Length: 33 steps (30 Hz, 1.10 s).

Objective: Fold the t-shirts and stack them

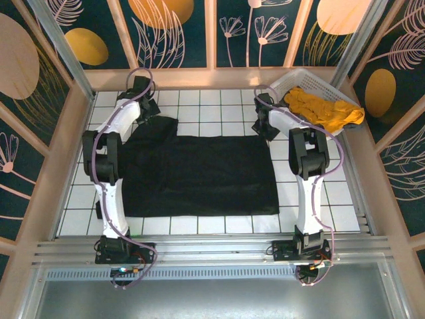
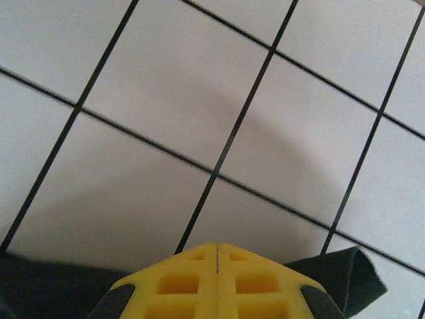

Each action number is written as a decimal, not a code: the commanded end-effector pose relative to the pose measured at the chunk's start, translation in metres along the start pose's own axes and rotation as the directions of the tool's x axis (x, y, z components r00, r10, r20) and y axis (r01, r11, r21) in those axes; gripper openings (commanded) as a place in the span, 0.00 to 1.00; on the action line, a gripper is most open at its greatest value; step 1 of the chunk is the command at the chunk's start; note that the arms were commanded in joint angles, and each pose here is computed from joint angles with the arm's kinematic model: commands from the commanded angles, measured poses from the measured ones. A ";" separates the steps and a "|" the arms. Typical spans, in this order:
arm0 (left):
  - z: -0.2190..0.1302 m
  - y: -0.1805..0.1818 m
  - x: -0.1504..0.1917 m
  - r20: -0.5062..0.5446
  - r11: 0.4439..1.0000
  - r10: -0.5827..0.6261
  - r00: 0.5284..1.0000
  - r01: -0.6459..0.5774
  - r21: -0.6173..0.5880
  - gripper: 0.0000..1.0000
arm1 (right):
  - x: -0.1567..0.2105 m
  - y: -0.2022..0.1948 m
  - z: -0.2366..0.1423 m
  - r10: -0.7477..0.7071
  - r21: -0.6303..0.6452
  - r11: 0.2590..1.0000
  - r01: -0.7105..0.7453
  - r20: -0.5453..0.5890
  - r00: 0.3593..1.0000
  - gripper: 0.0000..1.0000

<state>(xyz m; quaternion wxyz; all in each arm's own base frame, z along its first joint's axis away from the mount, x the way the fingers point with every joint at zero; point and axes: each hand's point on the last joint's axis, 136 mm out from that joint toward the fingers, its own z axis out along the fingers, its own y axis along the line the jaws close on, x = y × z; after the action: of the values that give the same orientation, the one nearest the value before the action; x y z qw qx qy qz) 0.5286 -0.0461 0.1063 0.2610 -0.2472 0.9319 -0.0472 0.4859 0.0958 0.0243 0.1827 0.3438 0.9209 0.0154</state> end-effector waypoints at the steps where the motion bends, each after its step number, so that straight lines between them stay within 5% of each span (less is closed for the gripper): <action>1: -0.035 0.004 0.003 0.030 1.000 -0.011 0.999 0.010 0.023 0.00 | -0.007 0.005 -0.031 -0.073 -0.038 0.996 0.075 0.065 0.995 0.00; 10: -0.107 0.050 0.050 0.053 0.997 -0.080 0.995 0.079 0.023 0.00 | 0.016 -0.007 -0.078 -0.174 -0.125 0.974 0.188 0.117 0.978 0.00; 18: -0.166 0.109 0.087 0.115 0.982 -0.160 0.980 0.170 -0.084 0.00 | 0.053 -0.058 -0.101 -0.207 -0.098 0.972 0.216 0.090 0.974 0.00; 33: -0.188 0.161 0.164 -0.013 0.940 -0.284 0.959 0.276 -0.198 0.00 | 0.111 -0.129 -0.095 -0.219 -0.038 0.975 0.217 -0.043 0.975 0.00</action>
<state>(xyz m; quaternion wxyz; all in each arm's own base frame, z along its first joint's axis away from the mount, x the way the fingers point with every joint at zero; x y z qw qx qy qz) 0.2684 0.0081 0.1711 0.2487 -0.3767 0.8923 -0.0034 0.3089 0.0764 0.0587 0.1818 0.2411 0.9531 0.0182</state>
